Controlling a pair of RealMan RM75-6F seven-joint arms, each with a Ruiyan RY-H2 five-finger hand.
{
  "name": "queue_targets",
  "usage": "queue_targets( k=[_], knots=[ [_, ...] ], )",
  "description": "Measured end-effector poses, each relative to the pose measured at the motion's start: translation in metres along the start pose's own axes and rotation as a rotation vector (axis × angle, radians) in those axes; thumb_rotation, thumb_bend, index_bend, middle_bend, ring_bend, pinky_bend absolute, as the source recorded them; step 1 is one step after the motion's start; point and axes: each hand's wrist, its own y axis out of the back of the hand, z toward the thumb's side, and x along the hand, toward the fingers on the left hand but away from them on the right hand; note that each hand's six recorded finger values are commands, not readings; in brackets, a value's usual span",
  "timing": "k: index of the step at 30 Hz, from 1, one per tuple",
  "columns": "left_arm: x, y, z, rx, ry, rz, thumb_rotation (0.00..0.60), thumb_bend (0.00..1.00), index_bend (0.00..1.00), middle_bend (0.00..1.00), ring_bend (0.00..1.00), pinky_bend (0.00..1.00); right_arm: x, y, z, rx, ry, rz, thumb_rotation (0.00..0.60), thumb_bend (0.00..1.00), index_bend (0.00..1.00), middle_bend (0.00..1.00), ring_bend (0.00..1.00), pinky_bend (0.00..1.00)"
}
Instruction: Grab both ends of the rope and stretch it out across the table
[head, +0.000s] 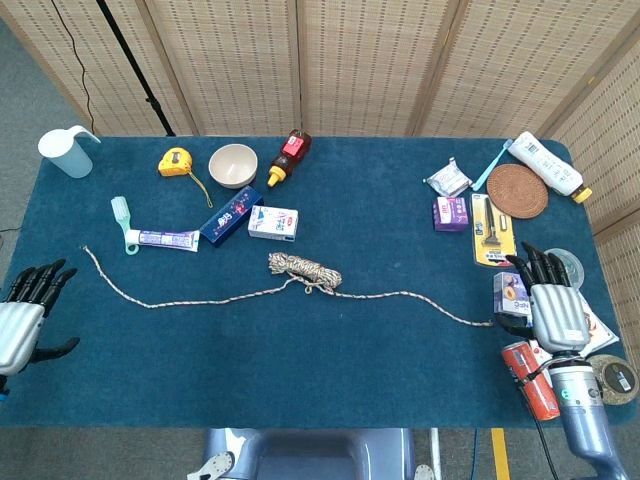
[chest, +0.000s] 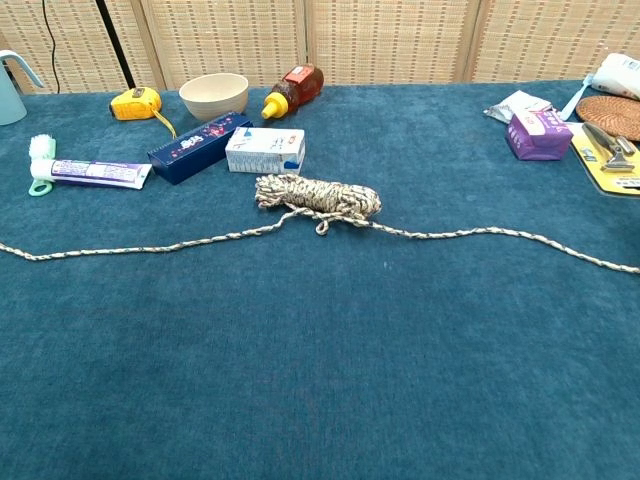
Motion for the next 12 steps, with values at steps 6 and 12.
queue_targets(
  k=[6, 12],
  knots=[
    [-0.021, 0.007, -0.011, -0.02, 0.044, 0.056, 0.6, 0.15, 0.15, 0.0, 0.0, 0.0, 0.017, 0.003, -0.016, 0.0, -0.051, -0.014, 0.6, 0.2, 0.27, 0.11, 0.0, 0.0],
    [-0.047, 0.007, -0.016, -0.039, 0.071, 0.084, 0.6, 0.15, 0.17, 0.01, 0.0, 0.0, 0.038, 0.004, -0.033, 0.006, -0.112, -0.021, 0.6, 0.2, 0.29, 0.11, 0.01, 0.0]
  ],
)
